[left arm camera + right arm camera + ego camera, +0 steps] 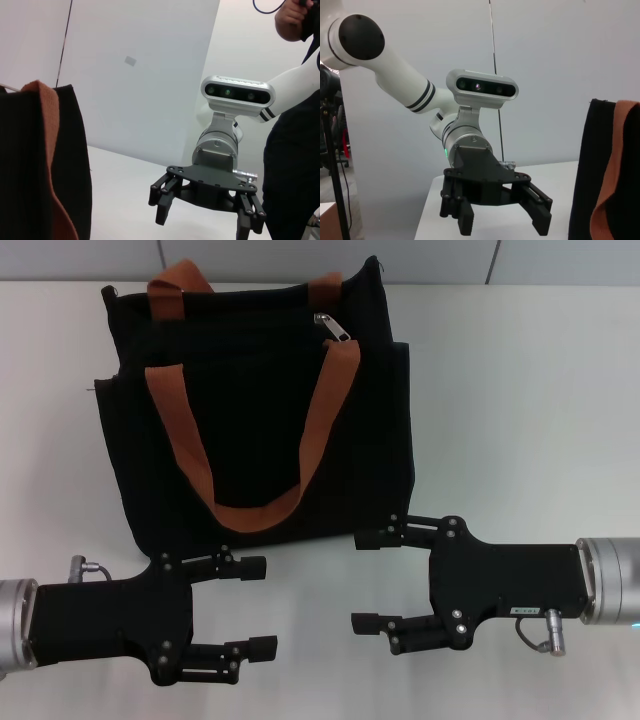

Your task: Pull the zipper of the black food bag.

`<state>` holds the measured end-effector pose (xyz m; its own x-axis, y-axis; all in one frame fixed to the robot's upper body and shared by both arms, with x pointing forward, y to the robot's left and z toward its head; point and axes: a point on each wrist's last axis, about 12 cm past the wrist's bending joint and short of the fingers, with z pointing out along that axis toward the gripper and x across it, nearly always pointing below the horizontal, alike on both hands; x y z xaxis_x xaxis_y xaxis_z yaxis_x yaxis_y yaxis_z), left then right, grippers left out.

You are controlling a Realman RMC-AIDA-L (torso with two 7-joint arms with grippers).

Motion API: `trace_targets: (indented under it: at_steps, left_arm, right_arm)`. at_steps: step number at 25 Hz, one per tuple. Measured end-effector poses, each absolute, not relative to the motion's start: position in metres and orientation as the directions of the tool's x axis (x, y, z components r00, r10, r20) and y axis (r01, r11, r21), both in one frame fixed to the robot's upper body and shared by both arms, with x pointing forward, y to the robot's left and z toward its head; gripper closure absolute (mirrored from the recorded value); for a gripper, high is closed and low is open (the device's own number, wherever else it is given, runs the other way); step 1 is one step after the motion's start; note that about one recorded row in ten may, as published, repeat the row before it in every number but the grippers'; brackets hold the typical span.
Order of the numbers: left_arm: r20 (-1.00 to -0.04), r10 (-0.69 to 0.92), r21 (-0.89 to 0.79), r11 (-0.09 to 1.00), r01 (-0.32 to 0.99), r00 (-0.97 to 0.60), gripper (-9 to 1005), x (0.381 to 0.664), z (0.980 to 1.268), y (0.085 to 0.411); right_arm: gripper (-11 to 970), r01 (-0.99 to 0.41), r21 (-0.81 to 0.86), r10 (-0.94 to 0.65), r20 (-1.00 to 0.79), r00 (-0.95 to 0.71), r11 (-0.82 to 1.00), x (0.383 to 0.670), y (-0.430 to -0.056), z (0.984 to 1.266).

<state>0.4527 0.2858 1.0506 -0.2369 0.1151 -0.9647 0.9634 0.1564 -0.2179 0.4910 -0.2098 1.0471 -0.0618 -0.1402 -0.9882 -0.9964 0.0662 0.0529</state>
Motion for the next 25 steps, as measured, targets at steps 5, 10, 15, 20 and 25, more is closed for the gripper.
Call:
trace_targets:
  at_steps: [5, 10, 15, 20, 25]
  left_arm:
    - [-0.965, 0.115, -0.218, 0.156, 0.963, -0.237, 181, 0.4527, 1.0506, 0.2858]
    - [-0.965, 0.115, -0.218, 0.156, 0.963, -0.237, 181, 0.4527, 1.0507, 0.2858]
    - [-0.965, 0.114, -0.218, 0.155, 0.963, -0.237, 181, 0.4526, 1.0507, 0.2855]
    - [-0.965, 0.112, -0.217, 0.155, 0.964, -0.236, 181, 0.4530, 1.0509, 0.2850]
    - [-0.967, 0.111, -0.213, 0.154, 0.965, -0.231, 181, 0.4531, 1.0509, 0.2844]
  right_arm:
    - [148, -0.996, 0.053, -0.141, -0.988, -0.062, 0.065, 0.4909, -0.2098, 1.0470]
    - [148, -0.996, 0.053, -0.141, -0.988, -0.062, 0.065, 0.4909, -0.2098, 1.0470]
    - [148, -0.997, 0.053, -0.140, -0.988, -0.062, 0.064, 0.4908, -0.2098, 1.0471]
    - [148, -0.997, 0.053, -0.140, -0.988, -0.062, 0.064, 0.4908, -0.2098, 1.0471]
    - [148, -0.997, 0.053, -0.137, -0.989, -0.062, 0.063, 0.4906, -0.2098, 1.0475]
